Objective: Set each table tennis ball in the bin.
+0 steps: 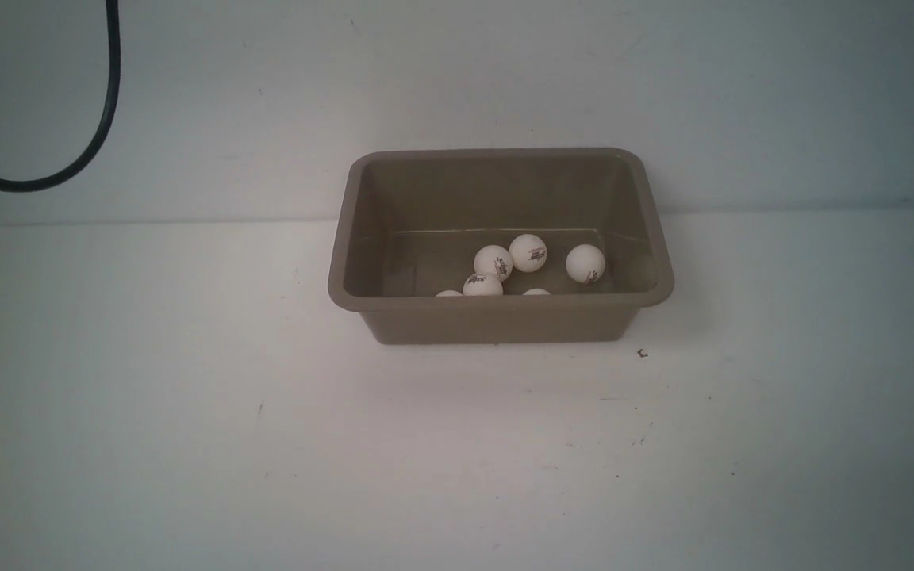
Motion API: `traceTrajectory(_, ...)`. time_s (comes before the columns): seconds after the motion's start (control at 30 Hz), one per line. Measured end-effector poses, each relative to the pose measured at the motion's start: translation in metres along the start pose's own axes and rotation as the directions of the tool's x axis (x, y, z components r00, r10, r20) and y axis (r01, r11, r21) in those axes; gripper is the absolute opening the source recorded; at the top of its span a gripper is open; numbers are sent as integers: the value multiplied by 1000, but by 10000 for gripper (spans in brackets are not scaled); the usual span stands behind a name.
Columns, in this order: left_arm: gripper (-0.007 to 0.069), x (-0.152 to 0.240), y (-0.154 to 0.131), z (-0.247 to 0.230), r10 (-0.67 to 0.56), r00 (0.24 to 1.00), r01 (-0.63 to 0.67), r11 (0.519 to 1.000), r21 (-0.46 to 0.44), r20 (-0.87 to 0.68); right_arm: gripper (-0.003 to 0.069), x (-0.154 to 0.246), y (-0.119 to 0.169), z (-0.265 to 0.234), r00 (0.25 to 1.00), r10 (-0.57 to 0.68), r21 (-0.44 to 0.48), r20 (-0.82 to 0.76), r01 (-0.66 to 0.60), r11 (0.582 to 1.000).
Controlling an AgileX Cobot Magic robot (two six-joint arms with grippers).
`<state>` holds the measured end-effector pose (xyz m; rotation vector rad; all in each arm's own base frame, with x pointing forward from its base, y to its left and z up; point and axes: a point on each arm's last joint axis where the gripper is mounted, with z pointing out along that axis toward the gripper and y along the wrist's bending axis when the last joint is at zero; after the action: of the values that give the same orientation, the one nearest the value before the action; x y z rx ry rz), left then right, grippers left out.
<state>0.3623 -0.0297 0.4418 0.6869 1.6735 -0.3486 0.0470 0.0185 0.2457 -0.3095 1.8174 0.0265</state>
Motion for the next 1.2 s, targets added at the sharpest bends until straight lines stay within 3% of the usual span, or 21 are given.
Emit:
traceTrajectory(0.2, 541, -3, -3, 0, -38, 999, 37, 999, 30, 32, 546, 0, 0, 0, 1000, -1, 0, -1, 1, 1000)
traceTrajectory(0.43, 519, -11, -26, 15, -243, 963, 205, 942, 267, 120, 546, 0, 0, 0, 1000, -1, -1, -2, 1, 1000)
traceTrajectory(0.7, 483, -9, -42, 34, -329, 938, 267, 884, 384, 107, 546, 0, 0, 0, 1000, -1, -2, -2, 1, 1000)
traceTrajectory(0.97, 478, -30, -72, 23, -129, 968, 27, 905, 426, 214, 546, 0, 0, 0, 1000, -1, -2, -2, 1, 1000)
traceTrajectory(1.1, 478, -46, -81, 0, -81, 968, -23, 914, 405, 238, 546, 0, 0, 0, 1000, -1, -2, -2, 1, 1000)
traceTrajectory(1.2, 478, -52, -86, -19, -93, 983, 26, 925, 380, 160, 546, 0, 0, 0, 1000, -1, -2, -2, 1, 1000)
